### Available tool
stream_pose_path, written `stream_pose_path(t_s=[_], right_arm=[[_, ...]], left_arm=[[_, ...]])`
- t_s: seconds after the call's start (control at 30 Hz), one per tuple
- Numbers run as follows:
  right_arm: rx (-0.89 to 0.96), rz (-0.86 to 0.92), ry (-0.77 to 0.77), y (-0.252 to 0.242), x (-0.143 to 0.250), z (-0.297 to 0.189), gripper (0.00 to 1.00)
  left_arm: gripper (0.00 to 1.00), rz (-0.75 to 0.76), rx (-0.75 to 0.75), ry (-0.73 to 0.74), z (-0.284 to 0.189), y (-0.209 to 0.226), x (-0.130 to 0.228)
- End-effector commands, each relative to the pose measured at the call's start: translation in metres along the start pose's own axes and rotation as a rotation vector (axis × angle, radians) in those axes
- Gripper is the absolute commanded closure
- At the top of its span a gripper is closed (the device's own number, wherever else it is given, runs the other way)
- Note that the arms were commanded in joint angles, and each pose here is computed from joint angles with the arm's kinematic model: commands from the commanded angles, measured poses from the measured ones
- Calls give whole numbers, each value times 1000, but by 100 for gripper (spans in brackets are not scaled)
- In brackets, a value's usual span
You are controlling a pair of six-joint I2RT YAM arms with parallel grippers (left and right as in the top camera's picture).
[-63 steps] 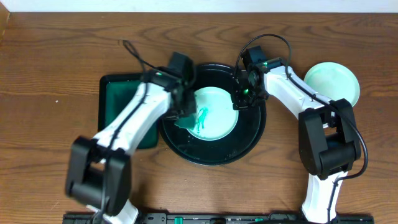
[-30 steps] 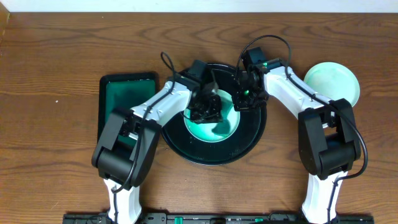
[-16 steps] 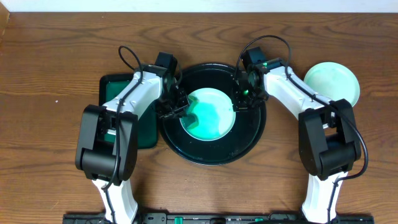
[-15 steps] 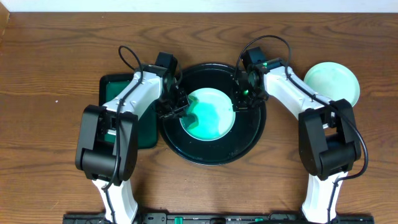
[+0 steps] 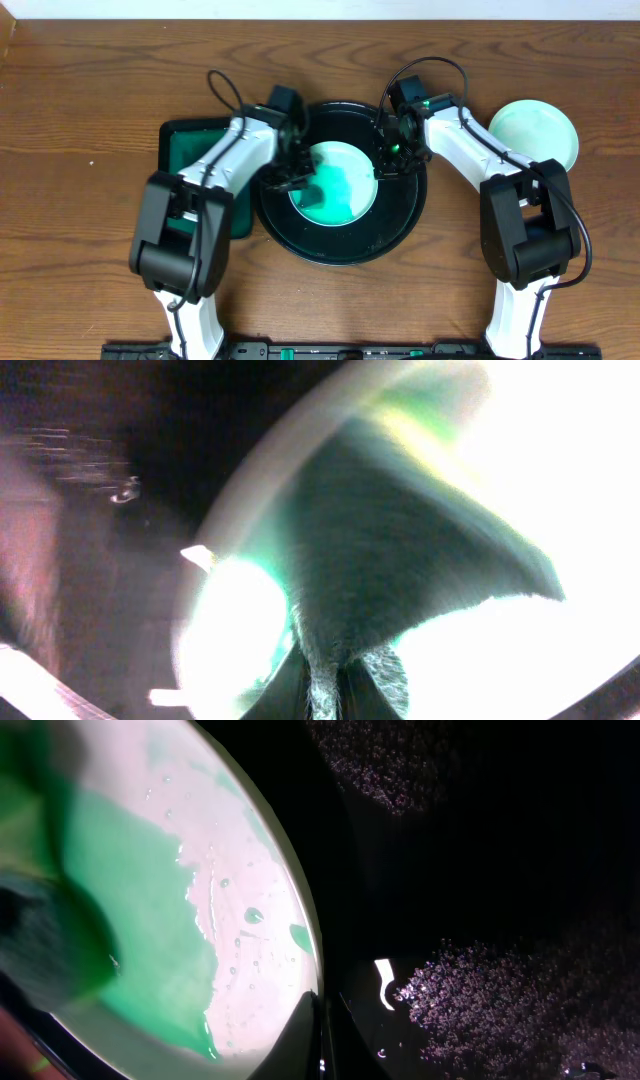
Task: Clean dirty plates on tray and stack at the side
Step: 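Scrub the plate with the sponge while the right gripper holds its rim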
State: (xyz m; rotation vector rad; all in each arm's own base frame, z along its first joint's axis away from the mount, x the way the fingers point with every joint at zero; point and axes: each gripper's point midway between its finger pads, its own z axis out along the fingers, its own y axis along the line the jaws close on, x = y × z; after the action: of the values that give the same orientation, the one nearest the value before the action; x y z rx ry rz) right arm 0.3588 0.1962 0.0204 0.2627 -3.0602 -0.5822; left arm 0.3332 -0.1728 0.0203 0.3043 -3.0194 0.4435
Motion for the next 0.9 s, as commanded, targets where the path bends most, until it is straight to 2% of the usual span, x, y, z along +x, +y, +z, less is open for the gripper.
stream_pose_path(t_s=[0.0, 0.2, 0.37, 0.5, 0.67, 0.77, 0.87], right_arm=[[5, -1, -26, 4, -2, -11, 99], [6, 1, -20, 4, -1, -11, 99], [6, 2, -17, 4, 0, -11, 99], [7, 3, -16, 3, 0, -11, 99], [7, 3, -15, 3, 1, -11, 99], [7, 4, -12, 3, 1, -11, 99], [8, 6, -9, 3, 2, -11, 99]], left_arm=[[93, 107, -2, 111, 31, -21, 40], [93, 187, 11, 112, 41, -50, 60], [93, 174, 40, 81, 41, -57, 52], [93, 162, 185, 29, 33, -75, 26], [93, 87, 241, -39, 24, -72, -4], [93, 48, 237, -79, 20, -61, -21], [93, -30, 149, -149, 15, -28, -44]])
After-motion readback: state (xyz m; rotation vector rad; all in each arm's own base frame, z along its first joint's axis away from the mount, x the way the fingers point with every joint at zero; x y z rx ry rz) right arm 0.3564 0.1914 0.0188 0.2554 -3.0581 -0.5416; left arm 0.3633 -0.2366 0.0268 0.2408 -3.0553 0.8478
